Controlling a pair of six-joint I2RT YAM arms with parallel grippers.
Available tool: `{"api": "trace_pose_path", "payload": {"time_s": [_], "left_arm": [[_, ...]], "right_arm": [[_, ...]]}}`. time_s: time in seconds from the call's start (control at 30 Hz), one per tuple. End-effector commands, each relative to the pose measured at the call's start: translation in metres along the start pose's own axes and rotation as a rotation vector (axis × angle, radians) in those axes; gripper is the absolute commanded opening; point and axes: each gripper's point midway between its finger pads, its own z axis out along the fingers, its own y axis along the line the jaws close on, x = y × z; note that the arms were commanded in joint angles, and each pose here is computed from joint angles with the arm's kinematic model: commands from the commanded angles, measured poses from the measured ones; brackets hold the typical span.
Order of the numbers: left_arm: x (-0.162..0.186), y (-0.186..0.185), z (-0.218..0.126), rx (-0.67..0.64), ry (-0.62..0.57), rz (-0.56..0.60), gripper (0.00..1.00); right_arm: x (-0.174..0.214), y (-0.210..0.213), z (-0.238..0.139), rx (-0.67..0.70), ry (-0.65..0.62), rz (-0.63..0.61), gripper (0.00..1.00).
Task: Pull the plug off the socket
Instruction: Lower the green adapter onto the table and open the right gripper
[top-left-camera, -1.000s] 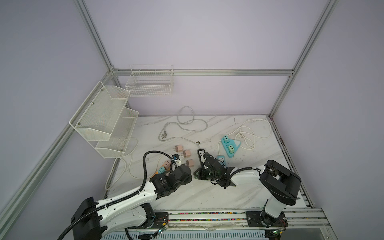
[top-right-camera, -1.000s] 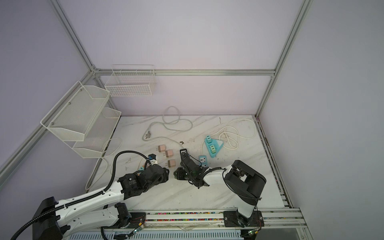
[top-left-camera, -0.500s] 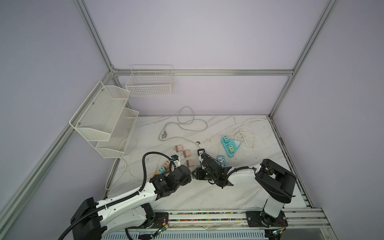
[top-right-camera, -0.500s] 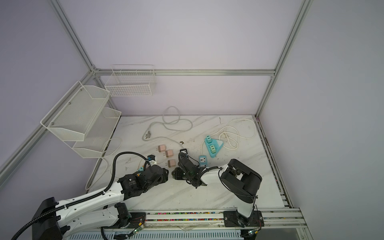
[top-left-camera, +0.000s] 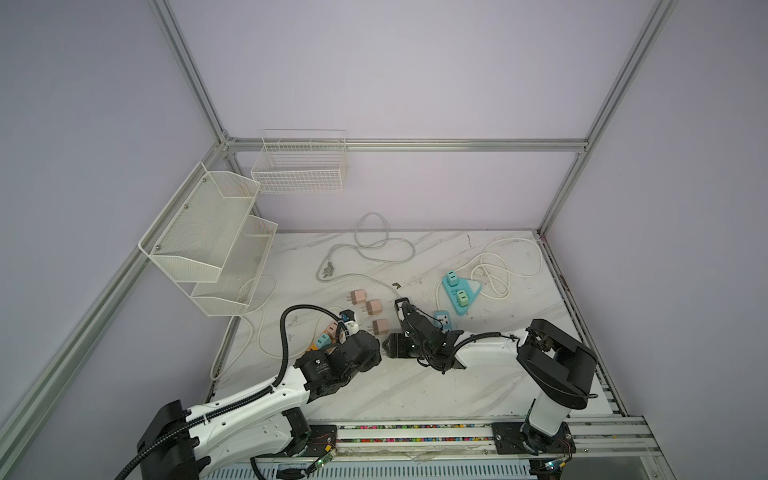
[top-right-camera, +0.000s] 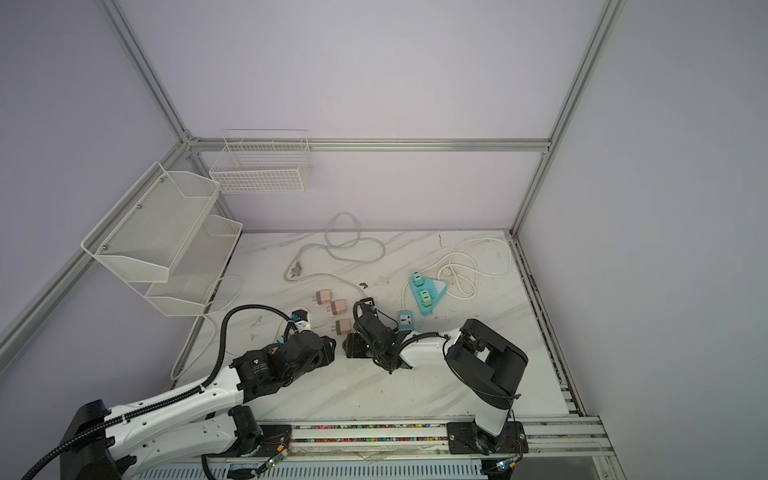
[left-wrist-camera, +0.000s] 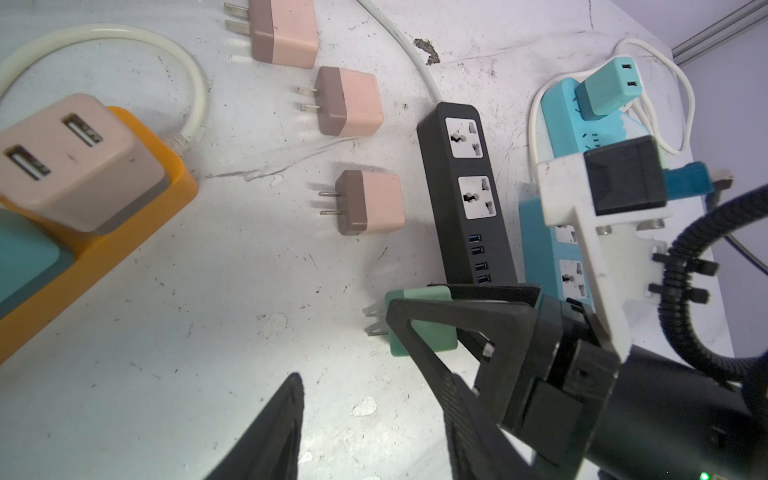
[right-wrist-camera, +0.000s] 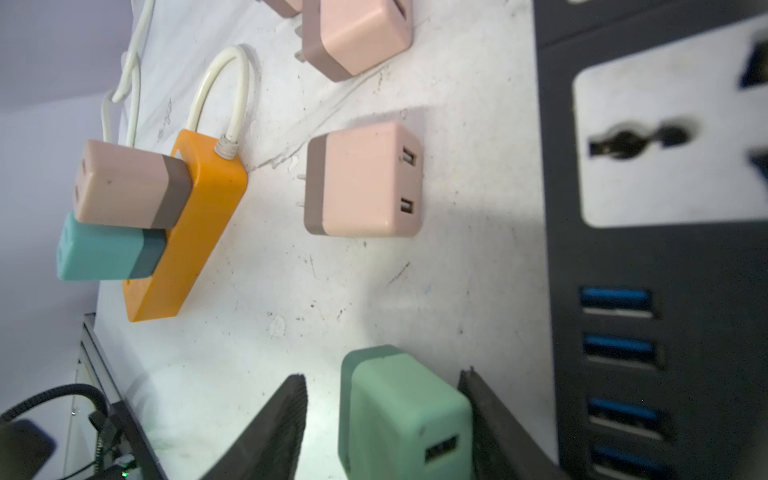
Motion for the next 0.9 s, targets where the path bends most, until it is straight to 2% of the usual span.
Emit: {"api": "trace_pose_path", "payload": {"time_s": [0.0,0.23,0.4,0.63,0.7,0.87], "left_arm": [[0.000,0.001,0.000,0.019,-0.009,-0.001,0.54],[-0.009,-0.012,-0.007,0.057,-0.018,0.021,0.54],[-0.013,-0.023,-0.011,0.089,-0.015,0.031,0.55],[-0.023,-0.040,-0.012,0.108,-0.025,0.069,0.61],[-0.026,-0.046,-0.012,0.119,-0.030,0.070,0.61],[-0.030,-0.058,-0.007,0.148,-0.043,0.088,0.62]], "right_arm": [[-0.016,0.012,-0.019,0.004,-0.046,-0.015,0.69],[-0.041,0.023,-0.050,0.000,-0.121,-0.023,0.86],[-0.072,0.015,-0.078,0.070,-0.201,-0.038,0.86],[-0.128,-0.045,-0.123,0.280,-0.295,-0.005,0.86],[-0.141,-0.066,-0.135,0.389,-0.319,-0.010,0.86],[-0.166,-0.107,-0.154,0.544,-0.346,0.020,0.86]]}}
